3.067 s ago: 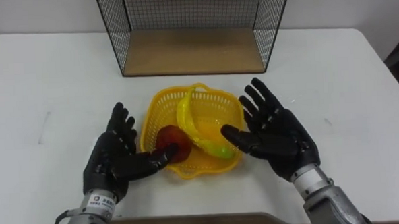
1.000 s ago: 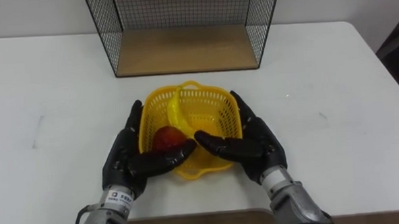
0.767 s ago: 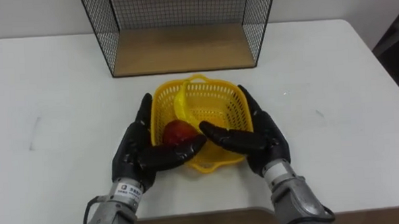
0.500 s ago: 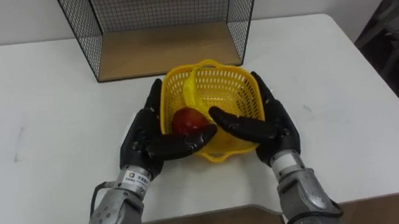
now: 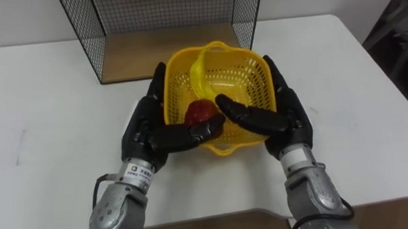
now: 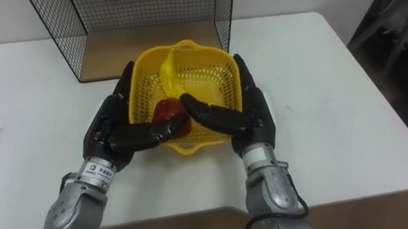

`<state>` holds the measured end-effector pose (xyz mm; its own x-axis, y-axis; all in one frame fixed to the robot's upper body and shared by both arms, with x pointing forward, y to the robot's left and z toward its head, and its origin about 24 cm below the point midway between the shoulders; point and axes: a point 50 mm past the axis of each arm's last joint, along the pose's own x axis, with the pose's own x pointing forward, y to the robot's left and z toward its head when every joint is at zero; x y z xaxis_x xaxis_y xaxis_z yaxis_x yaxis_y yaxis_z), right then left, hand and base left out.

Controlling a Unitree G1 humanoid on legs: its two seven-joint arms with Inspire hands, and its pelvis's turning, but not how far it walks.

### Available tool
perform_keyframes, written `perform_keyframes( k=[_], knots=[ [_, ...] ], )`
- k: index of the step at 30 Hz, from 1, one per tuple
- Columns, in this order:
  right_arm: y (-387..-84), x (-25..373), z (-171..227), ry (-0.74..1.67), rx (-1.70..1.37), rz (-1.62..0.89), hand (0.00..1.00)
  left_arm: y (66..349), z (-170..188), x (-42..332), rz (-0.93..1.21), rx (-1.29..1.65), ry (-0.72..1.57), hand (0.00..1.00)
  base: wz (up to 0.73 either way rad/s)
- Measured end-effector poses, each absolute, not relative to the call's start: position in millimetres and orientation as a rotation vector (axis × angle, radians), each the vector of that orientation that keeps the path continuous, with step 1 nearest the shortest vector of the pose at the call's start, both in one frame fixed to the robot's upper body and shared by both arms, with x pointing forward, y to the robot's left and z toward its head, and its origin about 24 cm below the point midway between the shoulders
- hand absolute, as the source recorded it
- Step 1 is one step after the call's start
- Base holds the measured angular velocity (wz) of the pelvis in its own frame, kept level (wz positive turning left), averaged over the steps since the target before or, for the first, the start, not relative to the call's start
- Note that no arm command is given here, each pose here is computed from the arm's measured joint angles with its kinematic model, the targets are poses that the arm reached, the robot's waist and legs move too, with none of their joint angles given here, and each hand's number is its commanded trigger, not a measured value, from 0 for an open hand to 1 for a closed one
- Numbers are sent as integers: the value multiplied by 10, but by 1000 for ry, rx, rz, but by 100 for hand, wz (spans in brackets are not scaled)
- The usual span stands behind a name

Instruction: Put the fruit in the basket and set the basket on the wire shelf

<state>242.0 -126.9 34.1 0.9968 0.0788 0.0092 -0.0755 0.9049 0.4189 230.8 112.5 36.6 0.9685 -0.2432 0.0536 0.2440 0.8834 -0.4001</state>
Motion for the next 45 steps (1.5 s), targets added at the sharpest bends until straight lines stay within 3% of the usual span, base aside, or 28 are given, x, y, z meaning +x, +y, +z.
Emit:
perform_keyframes(
  k=[45],
  knots=[
    [-1240,2425,344,-23,314,161,0,1189,334,2290,-207,-405,7,0,-2]
  ],
)
